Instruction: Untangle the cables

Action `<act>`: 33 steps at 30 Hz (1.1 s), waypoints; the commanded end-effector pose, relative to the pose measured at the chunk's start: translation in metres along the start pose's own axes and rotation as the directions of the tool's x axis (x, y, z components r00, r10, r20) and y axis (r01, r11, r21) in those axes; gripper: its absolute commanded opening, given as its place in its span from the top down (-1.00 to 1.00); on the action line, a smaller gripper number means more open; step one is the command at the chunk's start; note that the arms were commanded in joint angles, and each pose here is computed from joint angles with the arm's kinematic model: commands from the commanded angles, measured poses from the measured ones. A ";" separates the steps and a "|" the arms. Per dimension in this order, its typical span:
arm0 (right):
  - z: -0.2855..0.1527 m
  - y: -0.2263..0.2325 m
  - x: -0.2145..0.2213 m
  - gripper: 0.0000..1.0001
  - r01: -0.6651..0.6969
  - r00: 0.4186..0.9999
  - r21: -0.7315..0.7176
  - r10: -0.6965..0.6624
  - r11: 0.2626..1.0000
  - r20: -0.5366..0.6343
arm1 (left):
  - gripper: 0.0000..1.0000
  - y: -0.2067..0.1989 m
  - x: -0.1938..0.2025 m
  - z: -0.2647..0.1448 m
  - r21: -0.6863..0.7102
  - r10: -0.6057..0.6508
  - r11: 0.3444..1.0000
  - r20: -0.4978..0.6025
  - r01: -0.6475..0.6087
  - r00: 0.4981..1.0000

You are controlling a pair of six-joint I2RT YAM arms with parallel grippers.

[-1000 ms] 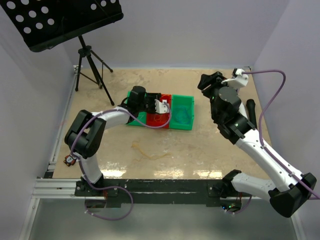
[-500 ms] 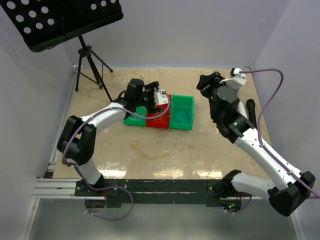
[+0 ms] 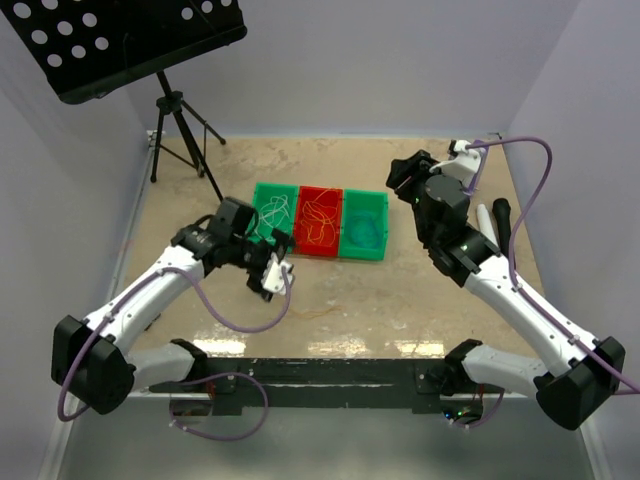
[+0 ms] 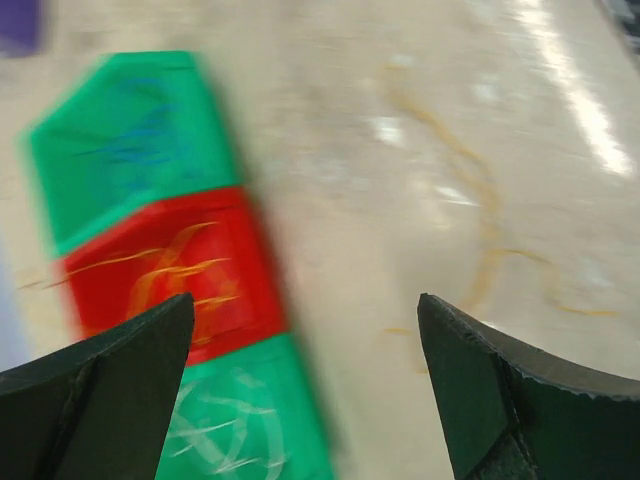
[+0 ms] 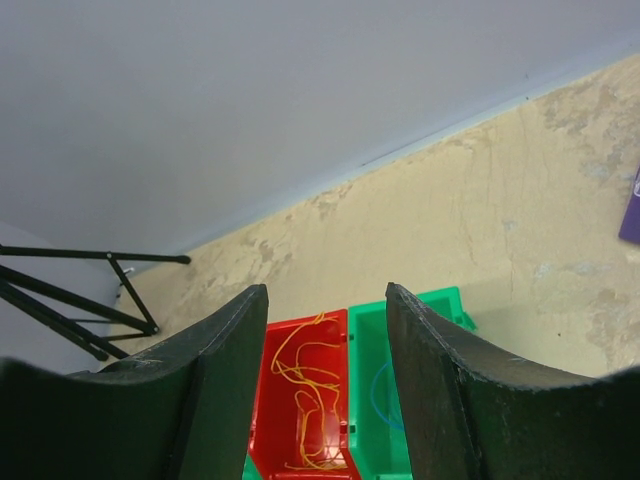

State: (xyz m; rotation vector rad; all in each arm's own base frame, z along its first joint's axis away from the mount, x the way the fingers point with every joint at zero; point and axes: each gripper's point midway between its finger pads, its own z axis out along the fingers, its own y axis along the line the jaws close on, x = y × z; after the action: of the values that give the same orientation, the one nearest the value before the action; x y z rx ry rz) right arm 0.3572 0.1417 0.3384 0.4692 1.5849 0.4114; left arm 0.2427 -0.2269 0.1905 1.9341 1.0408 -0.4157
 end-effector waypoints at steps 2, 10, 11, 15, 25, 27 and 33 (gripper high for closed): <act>-0.007 0.010 -0.020 -0.11 -0.024 0.999 -0.034 0.025 0.999 0.034 | -0.96 -0.123 0.028 0.012 0.390 0.093 0.915 0.038 -0.101 0.995; -0.013 0.008 -0.029 -0.11 -0.036 0.998 -0.032 0.038 0.999 0.050 | -0.69 -0.123 0.053 0.035 0.446 0.093 0.890 0.017 -0.090 0.996; -0.013 0.006 -0.030 -0.11 -0.036 0.998 -0.029 0.037 0.999 0.054 | -0.64 -0.121 0.053 0.039 0.442 0.100 0.891 0.020 -0.099 0.995; -0.015 0.008 -0.034 -0.11 -0.035 0.997 -0.034 0.037 0.999 0.061 | -0.40 -0.121 0.061 0.051 0.447 0.122 0.888 0.006 -0.111 0.993; -0.016 0.007 -0.036 -0.11 -0.025 0.997 -0.032 0.027 0.999 0.068 | 0.91 -0.112 0.086 0.062 0.455 0.121 0.887 -0.080 -0.072 0.989; -0.015 0.008 -0.036 -0.11 -0.023 0.997 -0.030 0.025 0.999 0.068 | 1.00 -0.101 0.084 0.061 0.428 0.117 0.901 -0.090 -0.067 0.989; -0.015 0.008 -0.040 -0.10 -0.024 0.996 -0.032 0.026 0.999 0.082 | 1.00 -0.018 0.037 0.054 0.185 -0.094 0.977 -0.057 0.103 0.994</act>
State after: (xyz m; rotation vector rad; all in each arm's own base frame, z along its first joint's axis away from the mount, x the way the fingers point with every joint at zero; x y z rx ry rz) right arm 0.3470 0.1335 0.3544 0.4706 1.5470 0.4235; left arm 0.2210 -0.2085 0.0531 2.3785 1.0862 -0.5375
